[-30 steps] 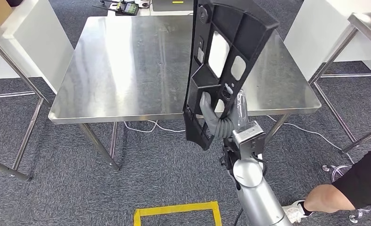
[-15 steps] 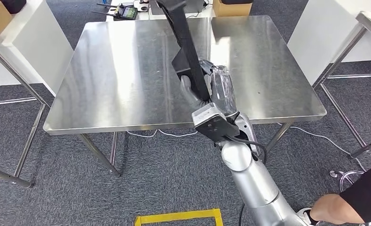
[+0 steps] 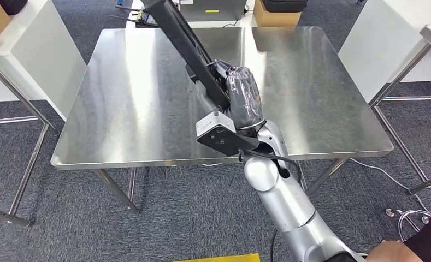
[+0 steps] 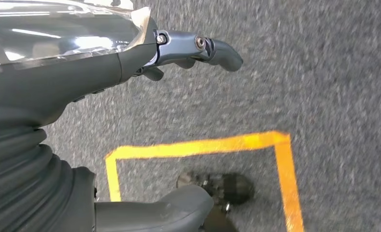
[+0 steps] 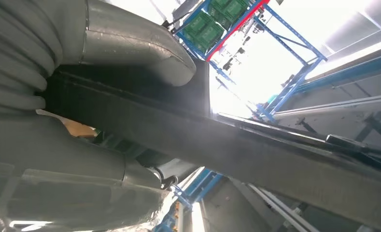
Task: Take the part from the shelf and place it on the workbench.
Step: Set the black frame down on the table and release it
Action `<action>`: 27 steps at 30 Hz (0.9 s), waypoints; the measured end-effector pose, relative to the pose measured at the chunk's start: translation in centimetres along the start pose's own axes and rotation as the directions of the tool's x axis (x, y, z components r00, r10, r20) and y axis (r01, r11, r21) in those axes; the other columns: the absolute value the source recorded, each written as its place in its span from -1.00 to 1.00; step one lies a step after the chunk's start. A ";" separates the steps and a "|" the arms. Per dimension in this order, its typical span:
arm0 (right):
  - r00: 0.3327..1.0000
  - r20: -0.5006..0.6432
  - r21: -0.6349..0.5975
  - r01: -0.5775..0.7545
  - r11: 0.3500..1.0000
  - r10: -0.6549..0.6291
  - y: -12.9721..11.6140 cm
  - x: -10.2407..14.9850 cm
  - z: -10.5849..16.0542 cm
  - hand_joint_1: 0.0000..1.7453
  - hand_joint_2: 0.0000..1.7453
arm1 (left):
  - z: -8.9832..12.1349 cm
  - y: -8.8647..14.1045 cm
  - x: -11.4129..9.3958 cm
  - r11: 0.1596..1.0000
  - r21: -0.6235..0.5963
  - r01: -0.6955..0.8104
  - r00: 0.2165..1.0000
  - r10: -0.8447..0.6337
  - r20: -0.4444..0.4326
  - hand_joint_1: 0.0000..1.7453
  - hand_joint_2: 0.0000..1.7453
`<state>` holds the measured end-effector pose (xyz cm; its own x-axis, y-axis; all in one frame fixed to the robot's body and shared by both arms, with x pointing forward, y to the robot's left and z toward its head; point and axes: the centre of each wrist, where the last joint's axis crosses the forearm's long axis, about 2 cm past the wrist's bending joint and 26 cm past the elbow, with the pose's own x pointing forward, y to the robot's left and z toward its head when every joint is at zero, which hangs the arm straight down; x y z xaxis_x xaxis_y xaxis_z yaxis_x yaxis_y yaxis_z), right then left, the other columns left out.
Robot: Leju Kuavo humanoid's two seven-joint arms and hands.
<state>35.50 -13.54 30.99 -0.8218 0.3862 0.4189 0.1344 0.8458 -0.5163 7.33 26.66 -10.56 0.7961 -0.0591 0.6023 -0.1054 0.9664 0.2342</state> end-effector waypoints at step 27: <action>0.973 -0.085 0.161 -0.201 0.966 0.216 3.0 -0.6 -0.8 1.00 1.00 | -0.1 0.9 -0.5 1.000 -0.030 0.003 1.000 -0.003 0.000 -1.00 1.00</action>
<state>36.87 -11.01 29.78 -0.7231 0.5898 0.3595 0.2053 0.6805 -0.7034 6.85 27.63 -10.71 0.7965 -0.0616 0.6015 -0.0851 0.9735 0.2124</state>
